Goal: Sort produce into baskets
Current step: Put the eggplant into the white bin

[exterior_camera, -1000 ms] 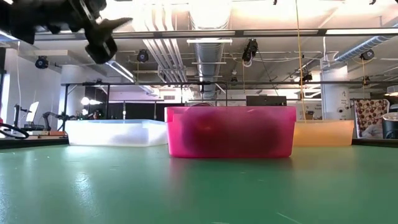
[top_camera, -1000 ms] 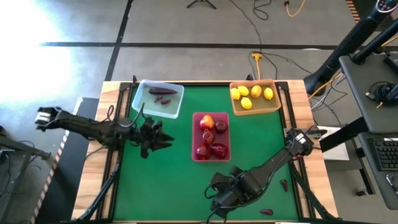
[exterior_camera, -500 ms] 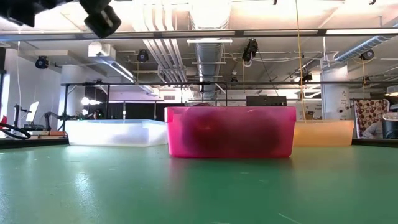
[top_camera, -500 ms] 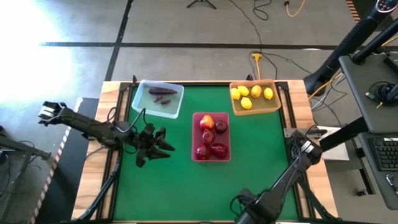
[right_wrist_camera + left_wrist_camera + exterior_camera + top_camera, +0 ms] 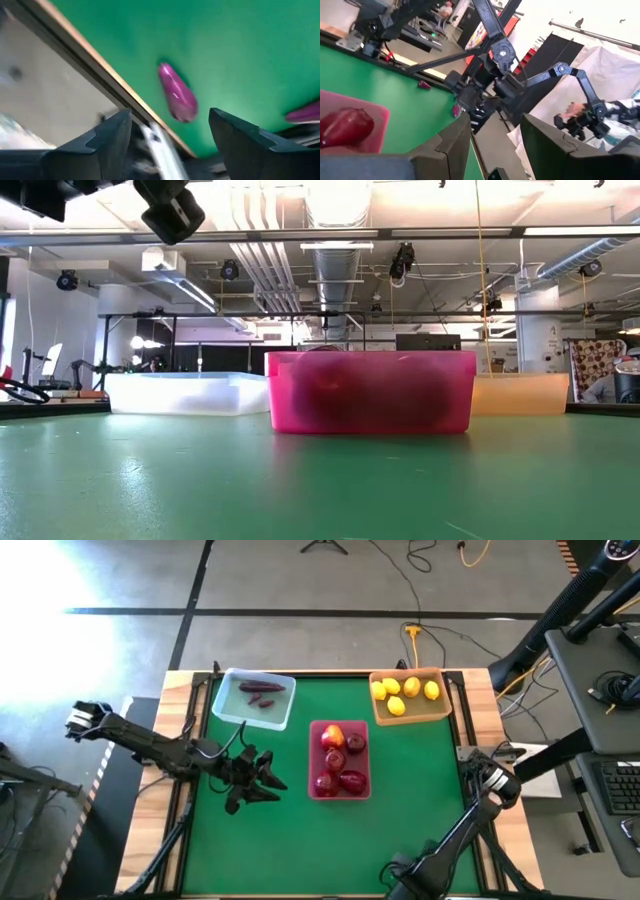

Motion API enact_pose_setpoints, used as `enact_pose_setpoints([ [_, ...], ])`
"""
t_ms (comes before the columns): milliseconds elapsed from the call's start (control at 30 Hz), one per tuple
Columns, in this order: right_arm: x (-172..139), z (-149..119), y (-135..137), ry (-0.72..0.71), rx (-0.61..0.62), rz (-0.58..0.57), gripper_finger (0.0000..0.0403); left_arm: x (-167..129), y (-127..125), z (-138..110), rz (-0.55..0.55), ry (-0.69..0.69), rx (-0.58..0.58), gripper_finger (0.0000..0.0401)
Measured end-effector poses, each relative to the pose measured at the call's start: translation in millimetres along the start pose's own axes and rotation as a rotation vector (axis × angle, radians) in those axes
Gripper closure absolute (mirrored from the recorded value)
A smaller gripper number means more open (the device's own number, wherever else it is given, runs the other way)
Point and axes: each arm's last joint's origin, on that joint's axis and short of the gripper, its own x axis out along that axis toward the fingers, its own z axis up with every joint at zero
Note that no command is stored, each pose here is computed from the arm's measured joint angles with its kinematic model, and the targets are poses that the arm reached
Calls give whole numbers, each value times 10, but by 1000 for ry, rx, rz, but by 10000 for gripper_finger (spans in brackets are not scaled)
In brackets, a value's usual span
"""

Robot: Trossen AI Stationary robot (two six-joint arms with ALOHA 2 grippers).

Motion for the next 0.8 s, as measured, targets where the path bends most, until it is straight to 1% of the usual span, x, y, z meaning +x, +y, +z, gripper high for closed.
enact_pose_setpoints([
  [67,65,-43,-24,32,-81,-20,147,17,2,-21,-2,10,-10,244],
  [167,122,-111,-6,29,-186,-16,147,34,0,-47,-3,24,-28,244],
  [233,170,-150,-25,29,-226,-39,150,37,-6,-57,-5,29,-36,244],
  [333,228,-177,-46,-10,-244,-71,158,41,-33,-54,-17,22,-31,244],
  [467,283,-189,-43,-43,-317,-73,174,44,-129,77,-60,-69,-27,250],
  [567,303,-188,-13,-77,-372,-52,185,39,-206,193,-83,-111,-3,259],
  [633,333,-189,-23,-84,-383,-58,193,27,-259,266,-97,-130,11,264],
  [733,384,-183,-58,-80,-366,-77,206,-13,-344,381,-117,-158,20,272],
  [800,408,-174,-67,-81,-342,-75,216,-43,-366,413,-83,-130,40,278],
])
